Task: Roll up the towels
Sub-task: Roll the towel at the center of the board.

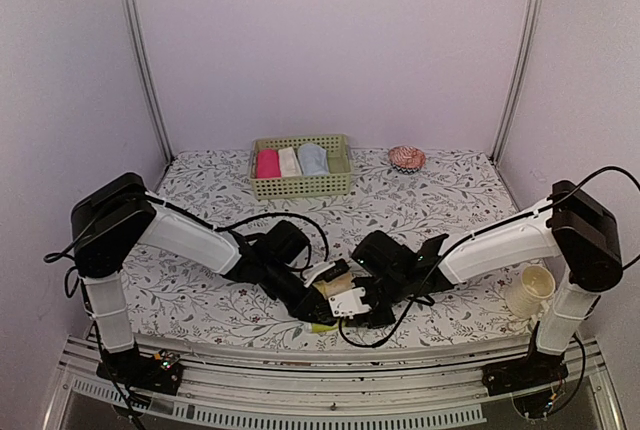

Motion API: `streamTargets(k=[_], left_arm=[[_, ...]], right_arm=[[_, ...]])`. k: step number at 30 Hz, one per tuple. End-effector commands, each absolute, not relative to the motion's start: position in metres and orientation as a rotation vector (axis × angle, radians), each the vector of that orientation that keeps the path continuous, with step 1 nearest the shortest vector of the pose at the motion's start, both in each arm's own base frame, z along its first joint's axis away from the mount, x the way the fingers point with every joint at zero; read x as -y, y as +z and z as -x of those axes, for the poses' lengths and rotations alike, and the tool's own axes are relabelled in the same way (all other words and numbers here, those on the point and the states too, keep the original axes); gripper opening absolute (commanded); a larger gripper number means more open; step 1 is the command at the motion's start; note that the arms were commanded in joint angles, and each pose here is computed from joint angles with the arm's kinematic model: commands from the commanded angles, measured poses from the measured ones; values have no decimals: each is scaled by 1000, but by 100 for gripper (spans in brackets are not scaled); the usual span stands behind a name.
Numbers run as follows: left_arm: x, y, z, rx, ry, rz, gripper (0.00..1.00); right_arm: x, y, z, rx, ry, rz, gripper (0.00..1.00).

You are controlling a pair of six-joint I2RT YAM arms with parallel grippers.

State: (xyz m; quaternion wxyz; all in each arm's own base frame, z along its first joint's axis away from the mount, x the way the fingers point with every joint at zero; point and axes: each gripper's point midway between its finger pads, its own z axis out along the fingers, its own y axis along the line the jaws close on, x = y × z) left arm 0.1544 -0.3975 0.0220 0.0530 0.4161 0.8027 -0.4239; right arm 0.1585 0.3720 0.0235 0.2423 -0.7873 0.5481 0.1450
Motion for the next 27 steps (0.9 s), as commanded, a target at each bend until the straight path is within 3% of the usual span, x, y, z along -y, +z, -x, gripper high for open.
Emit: streamTargets(k=[1,5,11,22,27], left_arm=[[375,-3,-154,-2582,-1193,-1223,6],[369,14,-164,-2511,-1106,-1203,25],[340,68,-180,-2325,-913,-1048,43],[307,101,-144,-2011,-620,-1043,43],[328,81,-118,-1949,-587,-1240,44]], right_arm=[[-376,13,-166,-1553,355,2151,22],[-375,13,-151,-1582,467,2201,7],[-368,24,-120,-1771,847,2263,4],[-377,9,-147,-2282,1439,2107,4],[-376,-21,-164,-2482,1485,2019,4]])
